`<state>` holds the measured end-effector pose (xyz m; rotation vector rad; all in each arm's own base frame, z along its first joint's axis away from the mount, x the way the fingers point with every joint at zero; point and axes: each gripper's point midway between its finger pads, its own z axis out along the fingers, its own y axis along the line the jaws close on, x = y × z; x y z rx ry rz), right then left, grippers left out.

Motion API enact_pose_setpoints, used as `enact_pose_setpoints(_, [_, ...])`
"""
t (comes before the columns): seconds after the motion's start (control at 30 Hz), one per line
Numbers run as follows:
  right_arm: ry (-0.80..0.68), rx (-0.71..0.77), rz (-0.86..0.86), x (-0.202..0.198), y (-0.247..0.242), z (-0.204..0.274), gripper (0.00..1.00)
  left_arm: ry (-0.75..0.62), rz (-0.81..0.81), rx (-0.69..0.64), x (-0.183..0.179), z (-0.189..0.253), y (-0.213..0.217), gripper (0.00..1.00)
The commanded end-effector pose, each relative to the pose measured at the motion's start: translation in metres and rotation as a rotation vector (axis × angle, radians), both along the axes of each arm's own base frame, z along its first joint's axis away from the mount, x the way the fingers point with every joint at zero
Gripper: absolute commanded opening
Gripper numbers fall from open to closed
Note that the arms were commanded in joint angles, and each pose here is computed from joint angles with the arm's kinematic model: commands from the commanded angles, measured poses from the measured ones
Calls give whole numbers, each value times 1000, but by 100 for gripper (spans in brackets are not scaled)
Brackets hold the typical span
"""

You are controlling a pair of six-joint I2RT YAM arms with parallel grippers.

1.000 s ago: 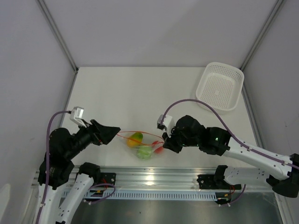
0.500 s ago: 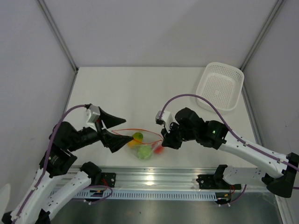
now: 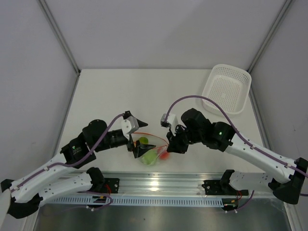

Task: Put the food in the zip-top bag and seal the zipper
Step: Adjust the zipper food storage bag at the center of the board.

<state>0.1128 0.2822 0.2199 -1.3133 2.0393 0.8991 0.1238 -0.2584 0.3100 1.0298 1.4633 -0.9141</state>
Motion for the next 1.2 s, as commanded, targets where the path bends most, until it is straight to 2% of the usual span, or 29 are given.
enact_pose_setpoints(0.0, [-13,56,37,-1,5,22,0,-162,51,12,20,19,-3,99])
enact_pose_setpoints(0.37, [32,96,62,-5,3,31,0,-217,7,171,27,-21,-17,99])
enact_pose_setpoints(0.87, [64,94,79,-5,7,27,0,-220,-246,189,-10,-36,-32,99])
enact_pose_setpoints(1.0, [65,93,78,-4,7,27,0,-196,-252,196,-11,-40,-35,99])
enact_pose_setpoints(1.17, [66,85,72,-3,7,25,0,-198,-141,139,4,-27,-34,99])
